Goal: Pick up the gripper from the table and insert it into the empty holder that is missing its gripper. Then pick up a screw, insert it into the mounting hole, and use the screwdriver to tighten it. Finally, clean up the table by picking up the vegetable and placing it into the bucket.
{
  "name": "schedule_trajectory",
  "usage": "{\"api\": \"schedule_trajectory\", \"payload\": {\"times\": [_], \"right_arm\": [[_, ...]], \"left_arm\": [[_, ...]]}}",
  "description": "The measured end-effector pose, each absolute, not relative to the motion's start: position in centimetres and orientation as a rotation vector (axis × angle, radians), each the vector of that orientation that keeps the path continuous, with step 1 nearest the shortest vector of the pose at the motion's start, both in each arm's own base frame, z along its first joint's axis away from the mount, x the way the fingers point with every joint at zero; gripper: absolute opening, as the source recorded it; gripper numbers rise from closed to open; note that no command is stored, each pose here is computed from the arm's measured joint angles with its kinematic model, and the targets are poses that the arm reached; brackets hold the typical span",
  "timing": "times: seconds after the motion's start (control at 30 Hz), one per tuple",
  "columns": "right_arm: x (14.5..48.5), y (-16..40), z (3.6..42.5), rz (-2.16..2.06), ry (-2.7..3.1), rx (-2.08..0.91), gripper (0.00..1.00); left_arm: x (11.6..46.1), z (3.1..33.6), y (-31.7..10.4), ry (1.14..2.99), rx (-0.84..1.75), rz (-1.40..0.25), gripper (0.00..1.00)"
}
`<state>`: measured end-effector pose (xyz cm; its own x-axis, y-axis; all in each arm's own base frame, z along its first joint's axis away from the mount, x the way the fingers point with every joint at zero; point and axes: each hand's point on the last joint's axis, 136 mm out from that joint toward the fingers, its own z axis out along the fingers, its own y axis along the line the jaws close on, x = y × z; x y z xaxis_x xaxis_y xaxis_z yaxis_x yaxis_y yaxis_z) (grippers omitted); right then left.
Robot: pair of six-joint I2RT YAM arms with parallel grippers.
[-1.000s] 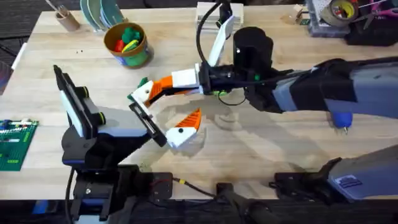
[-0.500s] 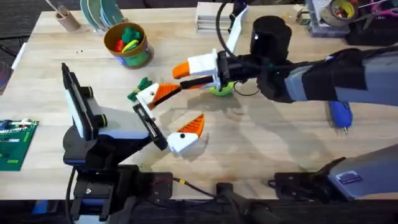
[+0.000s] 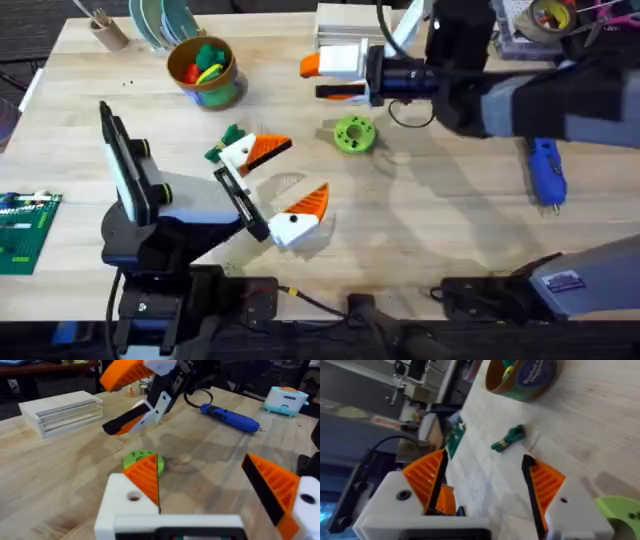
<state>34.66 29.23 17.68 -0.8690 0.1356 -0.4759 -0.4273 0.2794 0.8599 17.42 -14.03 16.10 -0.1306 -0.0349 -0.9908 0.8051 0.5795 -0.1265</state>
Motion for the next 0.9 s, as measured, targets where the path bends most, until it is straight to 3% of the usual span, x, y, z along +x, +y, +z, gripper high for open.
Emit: {"api": "schedule_trajectory", "payload": {"times": [0.13,0.4,0.67,0.9], "right_arm": [[35.1,27.6,16.7,1.402,2.245,-0.250,0.926],[34.8,23.1,18.4,0.885,2.308,-0.406,0.929],[32.5,21.5,13.8,0.598,2.499,-0.498,0.931],[31.8,21.7,11.9,0.438,2.529,-0.590,0.931]], "left_arm": [[17.4,16.1,-14.0,1.542,0.676,-0.825,0.992],[17.4,16.1,-14.0,1.542,0.676,-0.825,0.993],[17.4,16.1,-14.0,1.542,0.676,-0.825,0.992],[17.4,16.1,-14.0,1.542,0.676,-0.825,0.993]]}}
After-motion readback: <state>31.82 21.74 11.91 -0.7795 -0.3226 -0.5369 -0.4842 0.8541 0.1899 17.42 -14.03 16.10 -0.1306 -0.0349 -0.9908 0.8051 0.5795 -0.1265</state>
